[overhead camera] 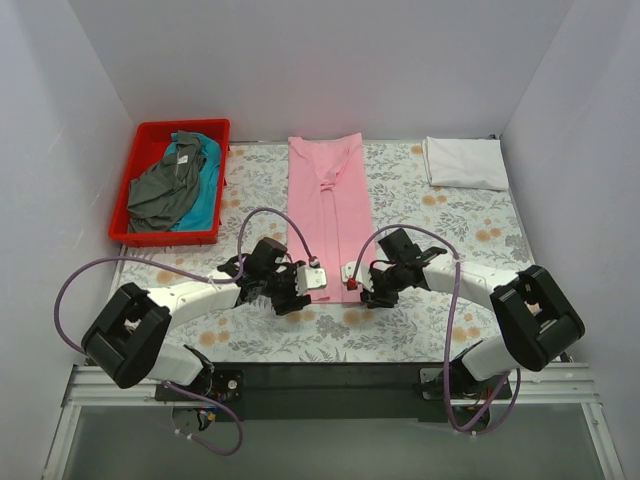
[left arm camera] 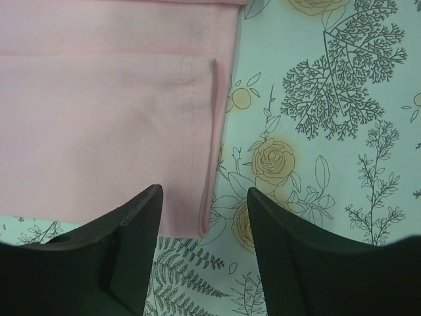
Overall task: Fold and stack the t-shirts
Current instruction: Fold the tshirt
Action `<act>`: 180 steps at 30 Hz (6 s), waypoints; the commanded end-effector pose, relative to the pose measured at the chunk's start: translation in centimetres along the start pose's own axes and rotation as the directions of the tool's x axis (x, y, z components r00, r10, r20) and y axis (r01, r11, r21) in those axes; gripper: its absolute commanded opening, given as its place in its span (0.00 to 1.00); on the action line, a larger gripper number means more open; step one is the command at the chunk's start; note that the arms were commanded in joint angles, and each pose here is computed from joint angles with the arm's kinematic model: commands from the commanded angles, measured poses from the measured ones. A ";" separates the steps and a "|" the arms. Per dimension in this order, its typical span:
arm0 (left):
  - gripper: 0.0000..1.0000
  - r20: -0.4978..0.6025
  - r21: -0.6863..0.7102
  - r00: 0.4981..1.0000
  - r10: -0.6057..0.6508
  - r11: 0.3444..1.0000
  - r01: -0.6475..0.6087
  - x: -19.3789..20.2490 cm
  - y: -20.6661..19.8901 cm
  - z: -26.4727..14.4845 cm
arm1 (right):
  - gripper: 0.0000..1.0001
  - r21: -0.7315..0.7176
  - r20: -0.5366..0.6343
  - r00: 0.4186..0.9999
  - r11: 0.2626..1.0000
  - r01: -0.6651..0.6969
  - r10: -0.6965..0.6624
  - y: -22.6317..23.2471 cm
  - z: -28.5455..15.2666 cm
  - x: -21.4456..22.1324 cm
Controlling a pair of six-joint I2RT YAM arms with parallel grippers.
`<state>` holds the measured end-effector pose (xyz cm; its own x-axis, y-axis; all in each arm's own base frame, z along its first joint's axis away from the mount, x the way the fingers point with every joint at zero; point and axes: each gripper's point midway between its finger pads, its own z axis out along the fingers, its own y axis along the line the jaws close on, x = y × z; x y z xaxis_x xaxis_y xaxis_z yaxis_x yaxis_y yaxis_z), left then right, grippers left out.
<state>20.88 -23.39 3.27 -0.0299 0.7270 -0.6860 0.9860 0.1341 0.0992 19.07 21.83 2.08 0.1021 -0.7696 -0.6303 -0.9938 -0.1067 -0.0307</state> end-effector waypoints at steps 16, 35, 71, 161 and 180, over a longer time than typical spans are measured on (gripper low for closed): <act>0.00 -0.089 0.068 0.995 0.049 0.997 -0.043 3.4 -0.8 2.5 | 0.01 -0.013 -0.134 0.985 0.993 -0.115 0.113 1.3 1.4 3.7; 0.00 0.096 0.110 0.995 0.042 0.993 -0.052 -4.0 -3.4 -4.1 | 0.01 0.087 0.063 0.998 0.996 -0.035 0.030 1.8 -3.5 -4.9; 0.00 0.139 -0.213 0.976 0.165 0.968 -0.134 -5.0 26.2 0.4 | 0.01 0.332 -0.023 0.993 0.936 0.115 -0.114 -25.6 -4.2 -4.4; 0.41 0.288 0.023 0.903 -0.318 0.945 0.325 -2.4 5.7 -7.2 | 0.44 0.309 0.081 0.990 0.941 -0.138 0.118 -6.5 -7.0 -2.5; 0.45 0.161 -0.126 0.972 0.171 0.980 -0.152 0.5 5.0 -1.4 | 0.51 0.259 -0.068 0.993 0.960 0.108 -0.093 -4.6 -1.2 0.0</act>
<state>24.24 -20.92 3.34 0.0764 0.6244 -0.7773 0.9698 0.1346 0.2035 23.74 20.95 2.96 0.1485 -0.8141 -0.5614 -0.9636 0.0084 -0.2671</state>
